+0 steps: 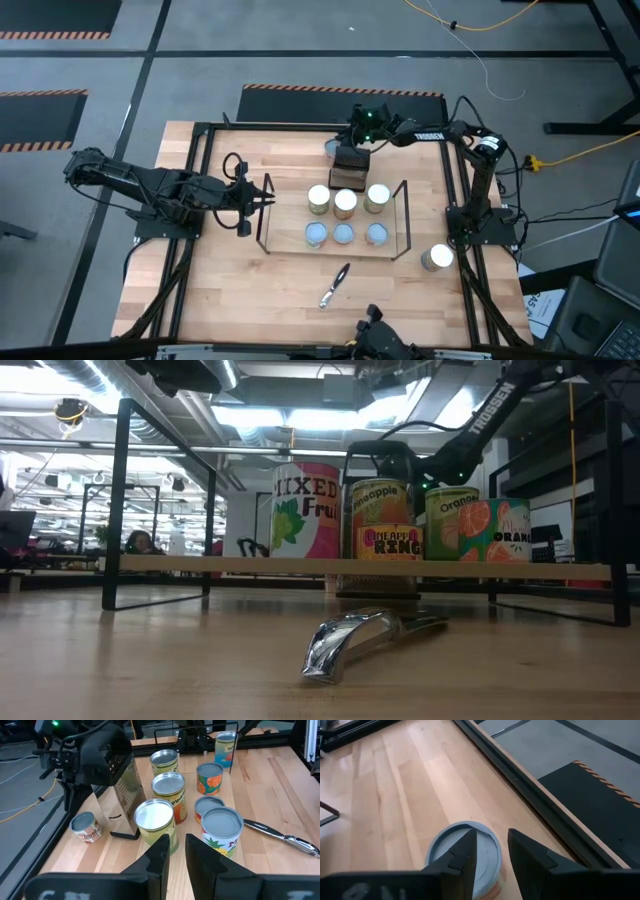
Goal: Pick and place cans onto a shelf
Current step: Put the canned diced tomatoes on the shelf
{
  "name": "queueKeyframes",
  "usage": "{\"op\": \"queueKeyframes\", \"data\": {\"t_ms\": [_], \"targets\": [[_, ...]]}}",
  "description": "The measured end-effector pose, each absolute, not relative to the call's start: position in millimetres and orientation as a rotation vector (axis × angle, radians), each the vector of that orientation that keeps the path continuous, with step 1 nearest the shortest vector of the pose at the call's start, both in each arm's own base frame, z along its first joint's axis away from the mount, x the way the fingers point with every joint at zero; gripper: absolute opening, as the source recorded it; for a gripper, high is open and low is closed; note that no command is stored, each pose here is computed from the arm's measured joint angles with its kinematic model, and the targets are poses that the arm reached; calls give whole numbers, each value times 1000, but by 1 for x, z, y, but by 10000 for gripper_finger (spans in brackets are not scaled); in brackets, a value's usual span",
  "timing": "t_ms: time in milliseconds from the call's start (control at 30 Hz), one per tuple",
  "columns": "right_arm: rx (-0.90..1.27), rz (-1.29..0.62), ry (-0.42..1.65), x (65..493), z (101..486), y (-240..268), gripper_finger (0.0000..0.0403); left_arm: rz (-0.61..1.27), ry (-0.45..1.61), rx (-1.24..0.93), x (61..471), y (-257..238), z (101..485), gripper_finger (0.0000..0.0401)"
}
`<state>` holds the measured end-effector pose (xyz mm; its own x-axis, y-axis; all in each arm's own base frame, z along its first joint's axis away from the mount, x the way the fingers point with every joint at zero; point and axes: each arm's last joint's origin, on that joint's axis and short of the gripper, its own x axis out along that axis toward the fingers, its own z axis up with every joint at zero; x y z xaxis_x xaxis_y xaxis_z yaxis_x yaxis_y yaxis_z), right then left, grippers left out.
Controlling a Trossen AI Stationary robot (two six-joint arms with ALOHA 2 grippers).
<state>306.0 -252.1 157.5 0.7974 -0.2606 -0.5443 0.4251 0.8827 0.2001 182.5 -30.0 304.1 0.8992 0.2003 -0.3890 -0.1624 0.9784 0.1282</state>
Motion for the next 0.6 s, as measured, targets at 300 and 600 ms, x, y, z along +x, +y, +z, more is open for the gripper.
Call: {"op": "queueKeyframes", "data": {"t_ms": [300,600], "targets": [[321,-399,548,305,156,-253,115,188,412,91,182,-30,304,55],[336,-387,587,305,146,-253,115,190,412,88,182,-30,304,55]]}}
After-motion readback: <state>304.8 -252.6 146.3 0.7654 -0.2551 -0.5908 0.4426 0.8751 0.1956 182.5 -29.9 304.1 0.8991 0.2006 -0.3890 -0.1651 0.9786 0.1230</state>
